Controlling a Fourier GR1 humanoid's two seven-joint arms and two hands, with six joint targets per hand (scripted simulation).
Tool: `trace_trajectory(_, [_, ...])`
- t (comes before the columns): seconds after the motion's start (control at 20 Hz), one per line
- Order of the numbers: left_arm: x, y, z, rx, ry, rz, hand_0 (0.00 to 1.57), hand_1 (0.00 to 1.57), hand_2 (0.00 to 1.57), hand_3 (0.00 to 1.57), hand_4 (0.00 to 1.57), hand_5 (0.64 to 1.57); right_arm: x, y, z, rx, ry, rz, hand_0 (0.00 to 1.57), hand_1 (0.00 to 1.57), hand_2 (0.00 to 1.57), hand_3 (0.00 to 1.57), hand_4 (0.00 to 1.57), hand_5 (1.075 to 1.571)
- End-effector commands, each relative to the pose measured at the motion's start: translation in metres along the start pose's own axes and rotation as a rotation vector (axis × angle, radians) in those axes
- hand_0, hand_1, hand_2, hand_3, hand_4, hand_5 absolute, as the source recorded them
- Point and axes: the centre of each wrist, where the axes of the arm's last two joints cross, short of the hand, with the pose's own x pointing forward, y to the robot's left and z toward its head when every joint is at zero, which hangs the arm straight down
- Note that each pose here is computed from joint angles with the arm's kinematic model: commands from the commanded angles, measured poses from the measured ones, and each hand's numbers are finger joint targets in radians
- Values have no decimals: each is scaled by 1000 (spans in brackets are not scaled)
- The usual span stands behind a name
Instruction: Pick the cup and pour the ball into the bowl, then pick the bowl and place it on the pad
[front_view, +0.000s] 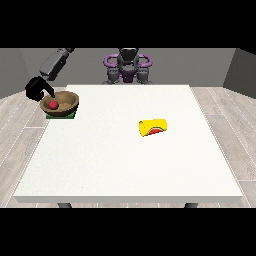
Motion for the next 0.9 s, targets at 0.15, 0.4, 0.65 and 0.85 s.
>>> trace_trajectory(0.15, [9, 9, 2, -43, -48, -10, 0, 0, 0, 0, 1190, 1566, 24, -15, -6, -68, -83, -15, 1259, 1259, 1353, 911, 115, 1529])
trace_trajectory(0.4, [-3, 4, -1, 9, -3, -6, 0, 0, 0, 0, 1199, 1568, 29, 8, -5, 102, -15, 163, 0, 0, 212, 0, 0, 1442])
trace_trajectory(0.65, [-7, -36, -8, -74, -16, 15, 0, 0, 0, 0, 1190, 1569, 13, 1, -7, 56, 22, 142, 0, 0, 0, 0, 0, 1407])
trace_trajectory(0.85, [-25, -33, -4, -11, 125, 10, 0, 0, 0, 0, 1190, 1569, 50, 0, -9, 137, 20, 235, 0, 0, 0, 0, 200, 1375])
